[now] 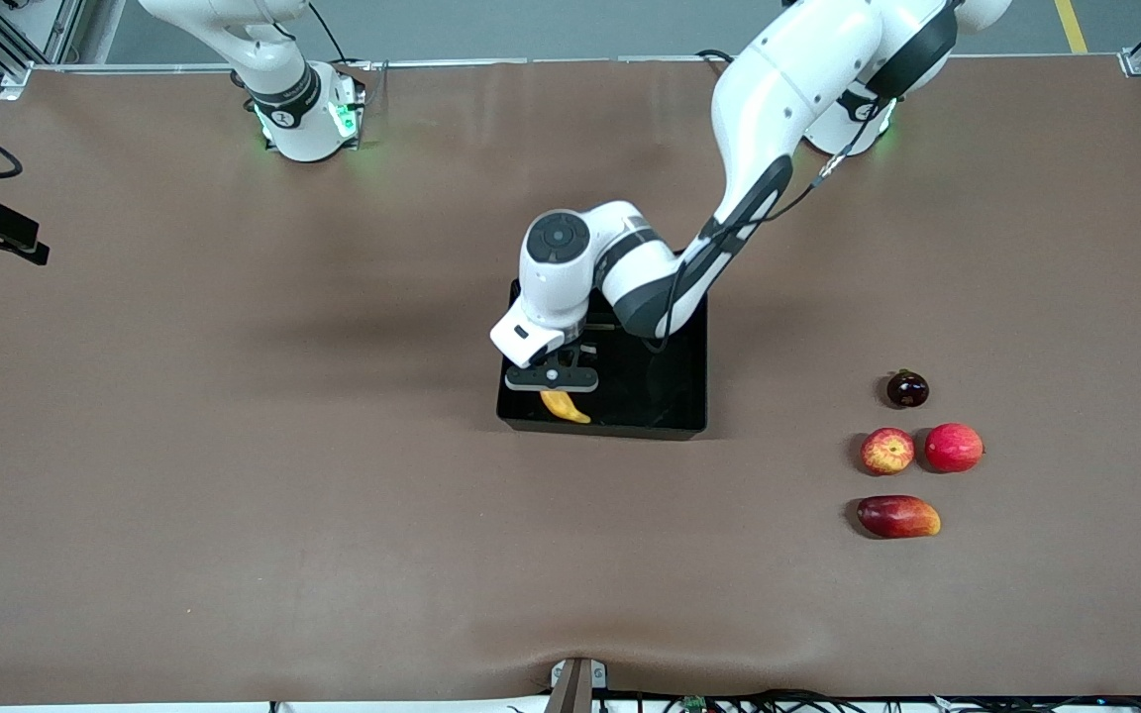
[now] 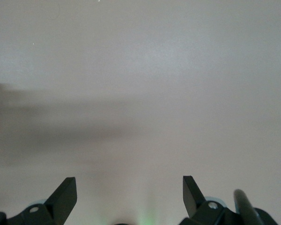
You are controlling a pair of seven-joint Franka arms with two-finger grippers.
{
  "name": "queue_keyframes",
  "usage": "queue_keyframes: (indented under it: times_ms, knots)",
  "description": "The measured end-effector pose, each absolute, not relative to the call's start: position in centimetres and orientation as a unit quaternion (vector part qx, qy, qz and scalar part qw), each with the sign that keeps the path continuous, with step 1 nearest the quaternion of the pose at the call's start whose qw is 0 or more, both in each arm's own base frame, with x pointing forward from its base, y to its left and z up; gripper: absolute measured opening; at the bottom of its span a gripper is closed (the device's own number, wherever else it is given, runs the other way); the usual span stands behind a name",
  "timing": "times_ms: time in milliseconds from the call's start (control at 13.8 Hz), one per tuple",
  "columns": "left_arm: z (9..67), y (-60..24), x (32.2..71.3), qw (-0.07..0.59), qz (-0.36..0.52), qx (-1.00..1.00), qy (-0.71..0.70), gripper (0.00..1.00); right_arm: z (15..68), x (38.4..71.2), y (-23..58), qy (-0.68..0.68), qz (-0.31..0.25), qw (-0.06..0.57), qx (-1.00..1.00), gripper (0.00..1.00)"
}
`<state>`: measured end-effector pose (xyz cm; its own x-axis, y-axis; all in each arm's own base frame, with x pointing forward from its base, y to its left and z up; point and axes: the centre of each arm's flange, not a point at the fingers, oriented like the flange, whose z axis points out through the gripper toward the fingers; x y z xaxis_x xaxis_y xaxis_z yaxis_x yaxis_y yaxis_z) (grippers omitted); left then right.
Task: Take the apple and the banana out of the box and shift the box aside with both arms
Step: 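Lift the banana with the left gripper while the right gripper reaches, then carry the banana with the left gripper while the right gripper grips the box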
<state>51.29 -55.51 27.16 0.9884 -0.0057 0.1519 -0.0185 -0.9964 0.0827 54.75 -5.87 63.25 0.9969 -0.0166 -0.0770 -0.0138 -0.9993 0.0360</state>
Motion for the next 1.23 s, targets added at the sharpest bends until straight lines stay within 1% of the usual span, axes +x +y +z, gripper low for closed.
queue_keyframes:
  times_ms: [361, 506, 722, 939, 1084, 1228]
  knots:
    - [37.6, -52.8, 51.8, 0.008, 0.095, 0.995, -0.002, 0.38, 61.1, 55.7, -5.2, -0.002, -0.061, 0.017, 0.998, 1.0]
    - [40.3, -49.4, 53.3, -0.008, 0.08, 0.996, -0.025, 0.38, 59.9, 56.3, -2.2, 0.025, -0.075, 0.018, 0.997, 1.0]
    - [43.5, -42.4, 56.2, -0.009, 0.066, 0.997, -0.049, 0.38, 56.8, 57.2, 4.1, 0.042, -0.107, 0.015, 0.993, 1.0]
    - [43.1, -36.5, 57.0, -0.027, 0.044, 0.998, -0.041, 0.38, 52.7, 58.5, 10.0, 0.006, -0.133, -0.021, 0.991, 1.0]
    - [40.9, -32.6, 57.4, -0.046, 0.02, 0.998, -0.045, 0.38, 50.3, 58.8, 15.4, -0.021, -0.132, -0.017, 0.991, 1.0]
    - [38.5, -28.2, 58.2, -0.059, -0.006, 0.997, -0.056, 0.38, 47.6, 58.2, 22.1, -0.029, -0.127, -0.012, 0.991, 1.0]
